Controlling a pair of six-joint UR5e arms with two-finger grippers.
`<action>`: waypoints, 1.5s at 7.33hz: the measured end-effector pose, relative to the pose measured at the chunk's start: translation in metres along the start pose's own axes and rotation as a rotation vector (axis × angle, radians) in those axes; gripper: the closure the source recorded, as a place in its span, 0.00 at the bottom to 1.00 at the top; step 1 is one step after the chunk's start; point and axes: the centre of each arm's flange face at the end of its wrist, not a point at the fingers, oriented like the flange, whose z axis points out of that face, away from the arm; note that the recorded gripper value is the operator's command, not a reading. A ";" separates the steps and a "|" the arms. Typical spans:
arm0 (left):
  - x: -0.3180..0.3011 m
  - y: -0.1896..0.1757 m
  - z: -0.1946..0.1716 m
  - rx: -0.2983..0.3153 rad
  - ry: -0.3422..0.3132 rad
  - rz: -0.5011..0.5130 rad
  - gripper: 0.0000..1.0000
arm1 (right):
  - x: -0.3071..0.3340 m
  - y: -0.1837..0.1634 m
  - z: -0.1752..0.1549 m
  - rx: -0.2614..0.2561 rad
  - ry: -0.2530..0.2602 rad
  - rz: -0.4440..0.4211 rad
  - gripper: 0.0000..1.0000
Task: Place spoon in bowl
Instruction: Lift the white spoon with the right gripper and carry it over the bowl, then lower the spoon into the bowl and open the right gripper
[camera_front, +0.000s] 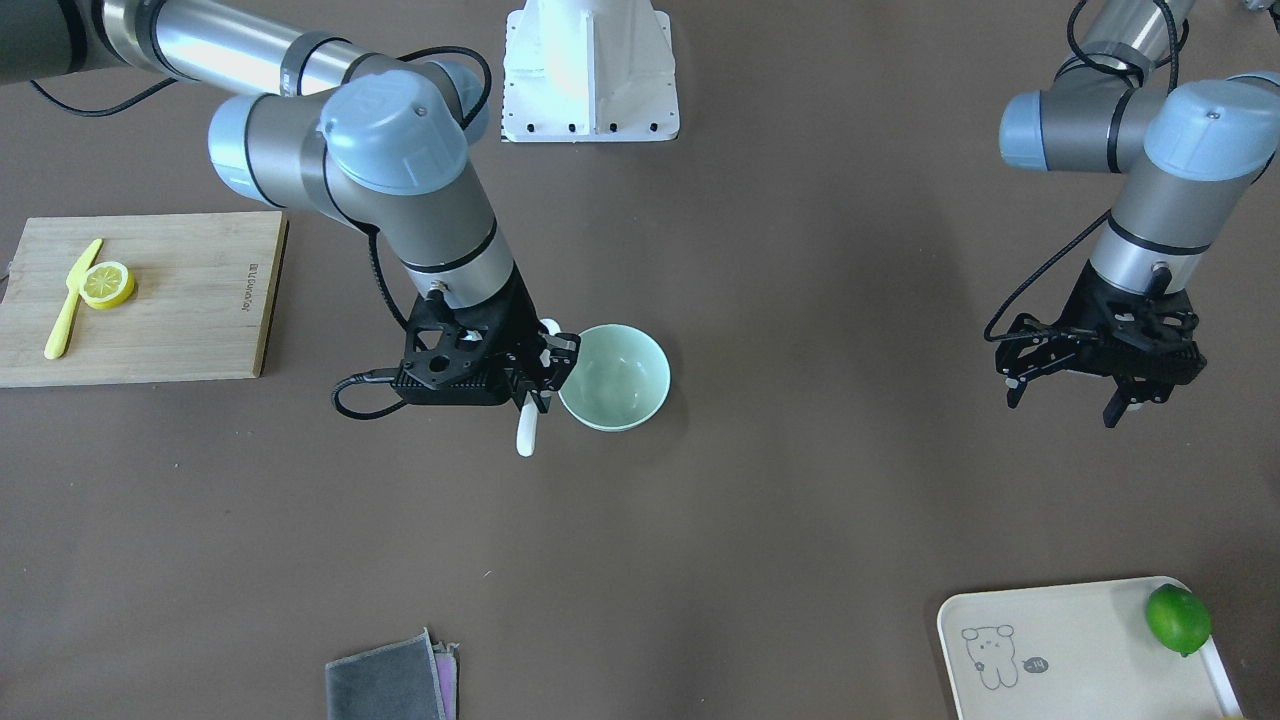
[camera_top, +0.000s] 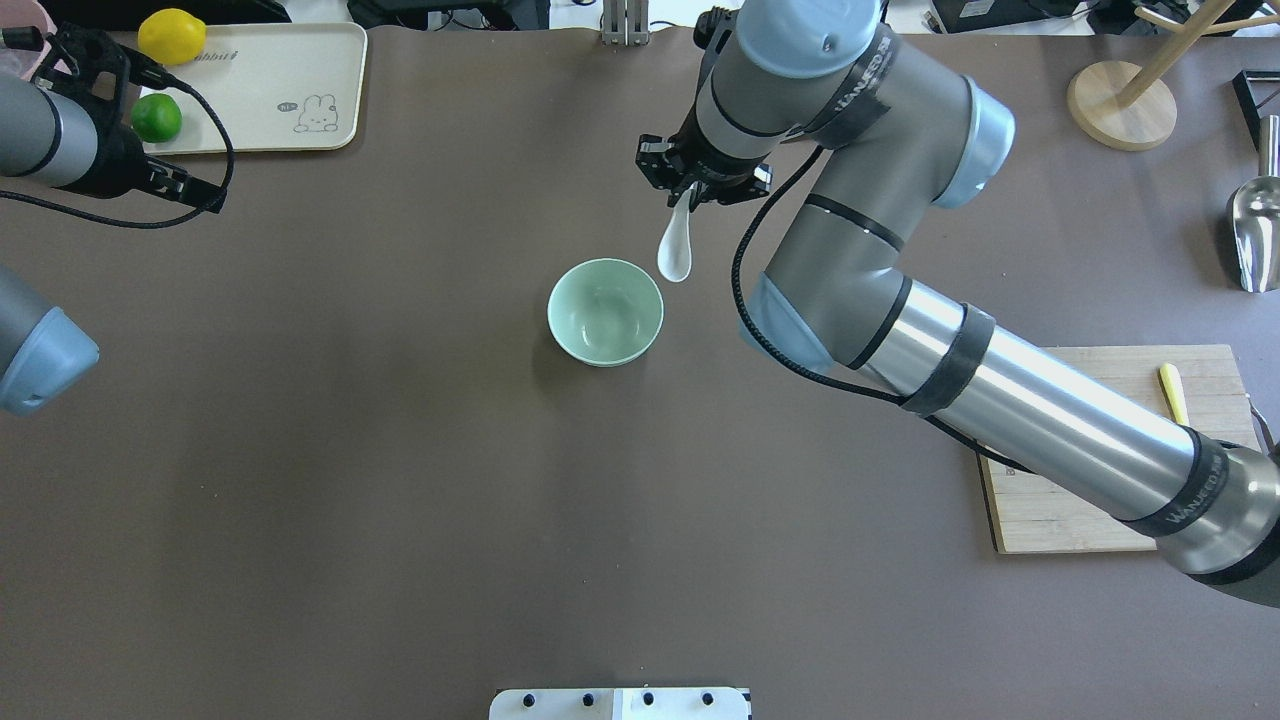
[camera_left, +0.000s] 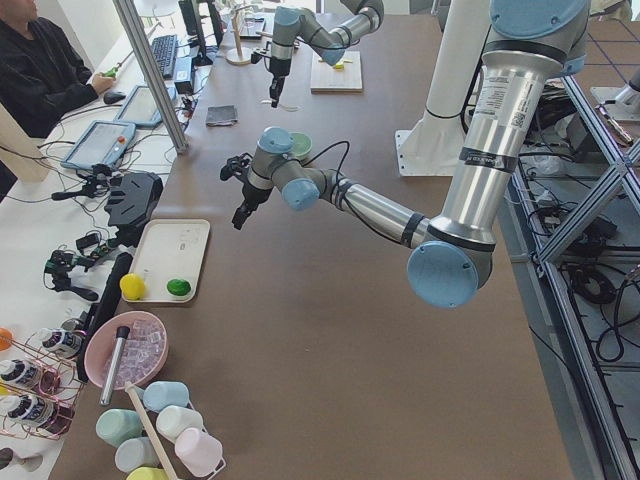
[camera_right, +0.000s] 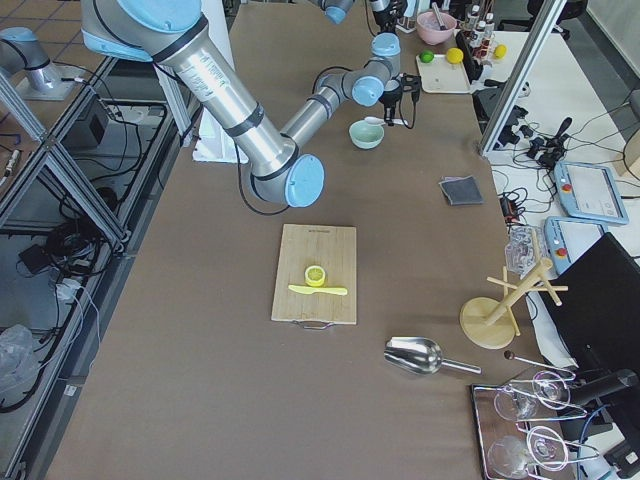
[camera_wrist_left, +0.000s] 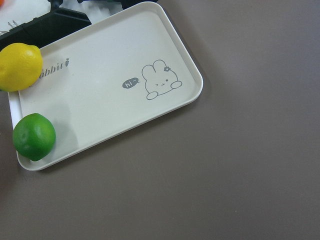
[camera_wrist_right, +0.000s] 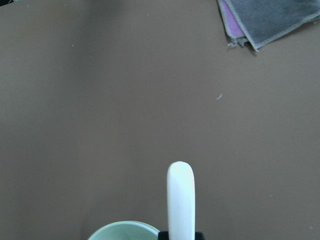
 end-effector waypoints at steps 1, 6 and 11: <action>-0.002 0.001 0.003 -0.005 -0.004 -0.002 0.02 | -0.013 0.011 0.012 0.016 -0.003 -0.013 1.00; -0.009 -0.003 0.022 -0.031 -0.020 -0.014 0.02 | -0.039 0.045 0.052 0.163 0.002 -0.078 1.00; -0.012 -0.003 0.028 -0.041 -0.025 -0.020 0.02 | -0.049 0.074 0.086 0.181 -0.020 -0.102 1.00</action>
